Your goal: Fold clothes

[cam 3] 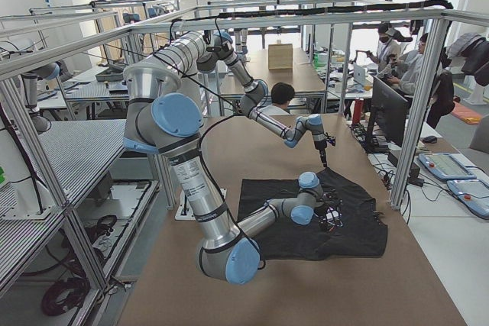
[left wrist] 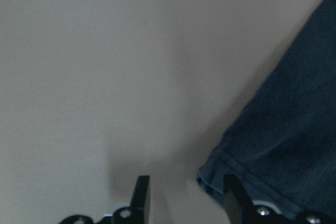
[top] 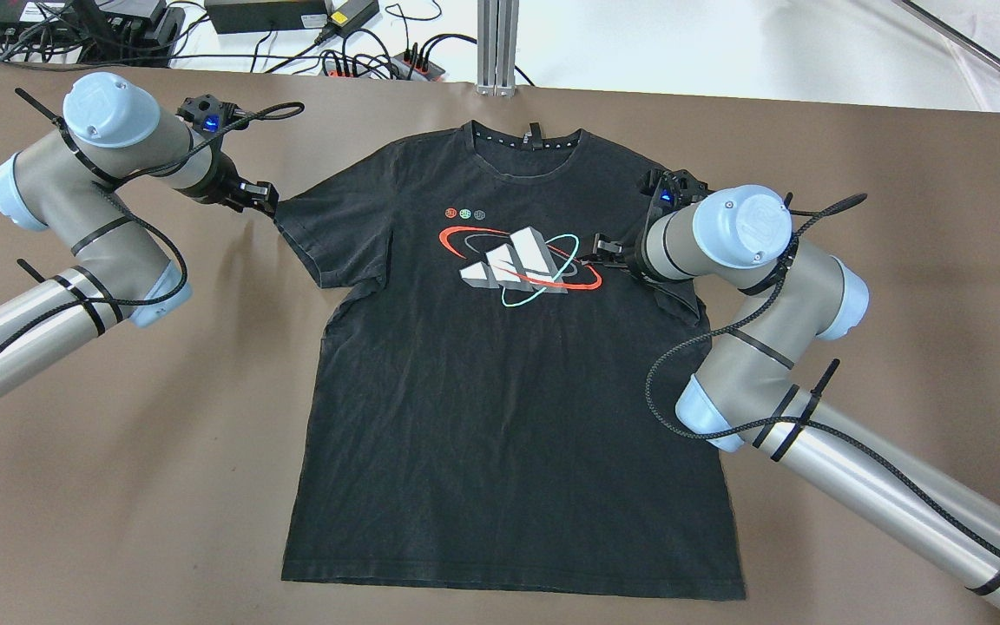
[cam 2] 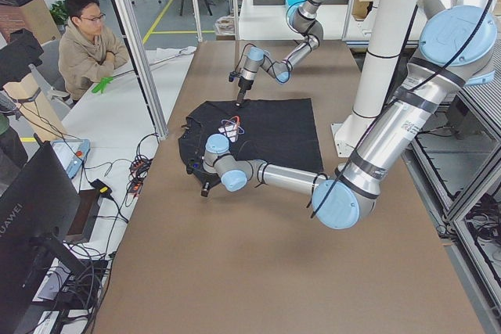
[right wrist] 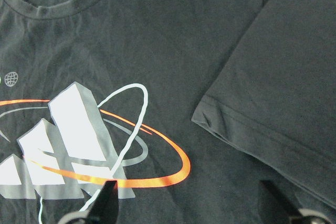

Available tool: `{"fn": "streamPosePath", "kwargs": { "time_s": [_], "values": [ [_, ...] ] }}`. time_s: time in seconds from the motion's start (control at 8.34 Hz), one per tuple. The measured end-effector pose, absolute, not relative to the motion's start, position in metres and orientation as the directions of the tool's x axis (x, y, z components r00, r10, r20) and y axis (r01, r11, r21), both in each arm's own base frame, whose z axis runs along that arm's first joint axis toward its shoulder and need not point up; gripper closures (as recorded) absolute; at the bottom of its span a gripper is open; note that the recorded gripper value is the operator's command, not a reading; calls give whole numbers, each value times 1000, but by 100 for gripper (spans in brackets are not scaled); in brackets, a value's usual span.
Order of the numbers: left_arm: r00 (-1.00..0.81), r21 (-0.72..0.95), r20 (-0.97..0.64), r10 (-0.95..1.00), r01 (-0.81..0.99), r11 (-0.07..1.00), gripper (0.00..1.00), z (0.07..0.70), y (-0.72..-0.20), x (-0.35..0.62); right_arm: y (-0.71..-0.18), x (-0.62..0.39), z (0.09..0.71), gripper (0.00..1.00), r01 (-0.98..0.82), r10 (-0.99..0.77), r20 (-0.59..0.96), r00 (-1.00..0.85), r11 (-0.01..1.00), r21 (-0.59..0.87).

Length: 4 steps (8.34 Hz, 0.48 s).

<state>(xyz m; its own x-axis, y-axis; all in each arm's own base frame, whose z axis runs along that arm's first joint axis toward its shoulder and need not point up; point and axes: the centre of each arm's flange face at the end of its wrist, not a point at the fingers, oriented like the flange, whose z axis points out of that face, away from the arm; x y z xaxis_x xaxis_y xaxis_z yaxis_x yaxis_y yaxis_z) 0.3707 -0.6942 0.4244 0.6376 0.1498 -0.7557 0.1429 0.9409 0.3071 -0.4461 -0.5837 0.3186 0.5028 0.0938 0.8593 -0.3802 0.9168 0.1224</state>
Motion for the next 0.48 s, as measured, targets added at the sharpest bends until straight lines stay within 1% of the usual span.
{"fn": "streamPosePath", "kwargs": {
  "time_s": [0.12,0.24,0.48],
  "values": [
    [637,307,-756,154,137,942,64,423,-694,377,-583,-445,322,6,-380,95,858,505,917,121],
    [636,307,-756,158,132,942,68,421,-694,383,-583,-445,324,6,-380,96,857,506,917,121],
    [634,309,-756,162,128,943,87,421,-696,390,-582,-445,324,6,-381,96,857,506,917,122]
  ]
}}
